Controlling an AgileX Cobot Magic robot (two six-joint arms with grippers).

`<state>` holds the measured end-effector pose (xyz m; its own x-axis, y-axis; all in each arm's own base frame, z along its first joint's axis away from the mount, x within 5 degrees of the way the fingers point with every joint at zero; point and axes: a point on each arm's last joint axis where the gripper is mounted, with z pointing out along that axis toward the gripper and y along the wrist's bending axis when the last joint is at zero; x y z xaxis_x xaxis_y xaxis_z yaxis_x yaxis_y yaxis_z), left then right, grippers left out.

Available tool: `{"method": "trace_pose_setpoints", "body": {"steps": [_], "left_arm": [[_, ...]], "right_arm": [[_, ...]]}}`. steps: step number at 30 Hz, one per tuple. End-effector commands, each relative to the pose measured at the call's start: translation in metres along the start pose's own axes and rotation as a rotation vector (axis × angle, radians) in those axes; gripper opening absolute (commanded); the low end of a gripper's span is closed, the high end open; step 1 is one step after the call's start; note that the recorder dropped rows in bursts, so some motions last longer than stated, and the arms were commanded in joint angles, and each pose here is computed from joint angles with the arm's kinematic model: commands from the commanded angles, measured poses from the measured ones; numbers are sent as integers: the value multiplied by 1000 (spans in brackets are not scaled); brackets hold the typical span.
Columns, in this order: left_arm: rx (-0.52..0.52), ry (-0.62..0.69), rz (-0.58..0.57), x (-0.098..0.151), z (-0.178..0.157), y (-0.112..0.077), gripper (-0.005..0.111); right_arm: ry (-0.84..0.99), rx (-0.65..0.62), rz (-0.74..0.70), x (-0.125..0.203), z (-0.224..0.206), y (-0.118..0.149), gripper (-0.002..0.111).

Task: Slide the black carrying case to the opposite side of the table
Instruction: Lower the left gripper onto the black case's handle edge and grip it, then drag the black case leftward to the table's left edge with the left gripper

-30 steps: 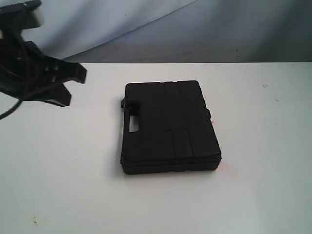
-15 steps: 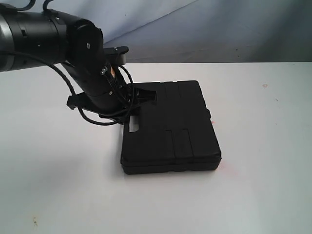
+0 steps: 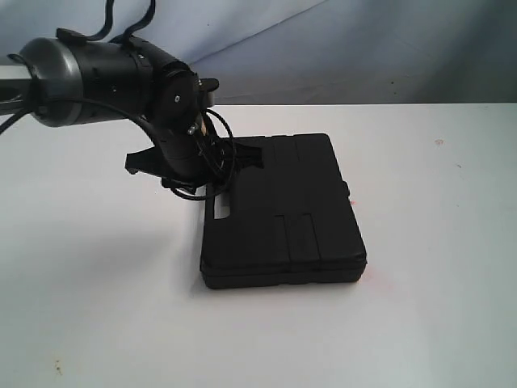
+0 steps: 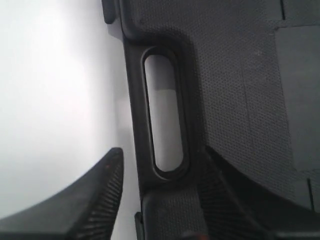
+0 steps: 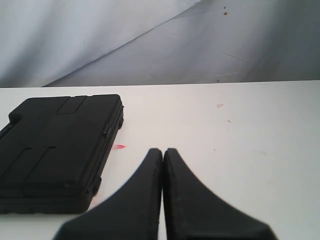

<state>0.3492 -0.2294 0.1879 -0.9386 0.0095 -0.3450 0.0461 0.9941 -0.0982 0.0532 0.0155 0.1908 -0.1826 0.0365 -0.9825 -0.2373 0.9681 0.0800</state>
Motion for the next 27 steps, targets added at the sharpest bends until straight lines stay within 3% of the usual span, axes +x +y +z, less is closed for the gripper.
{"method": "trace_pose_setpoints", "body": {"steps": [1, 12, 27], "left_arm": [[-14, -8, -9, -8, 7, -4, 45], [-70, 14, -87, -20, 30, 23, 45], [-22, -1, -87, -20, 41, 17, 45]], "right_arm": [[-3, 7, 11, 1, 0, 0, 0], [-3, 7, 11, 1, 0, 0, 0], [-3, 7, 11, 1, 0, 0, 0]]}}
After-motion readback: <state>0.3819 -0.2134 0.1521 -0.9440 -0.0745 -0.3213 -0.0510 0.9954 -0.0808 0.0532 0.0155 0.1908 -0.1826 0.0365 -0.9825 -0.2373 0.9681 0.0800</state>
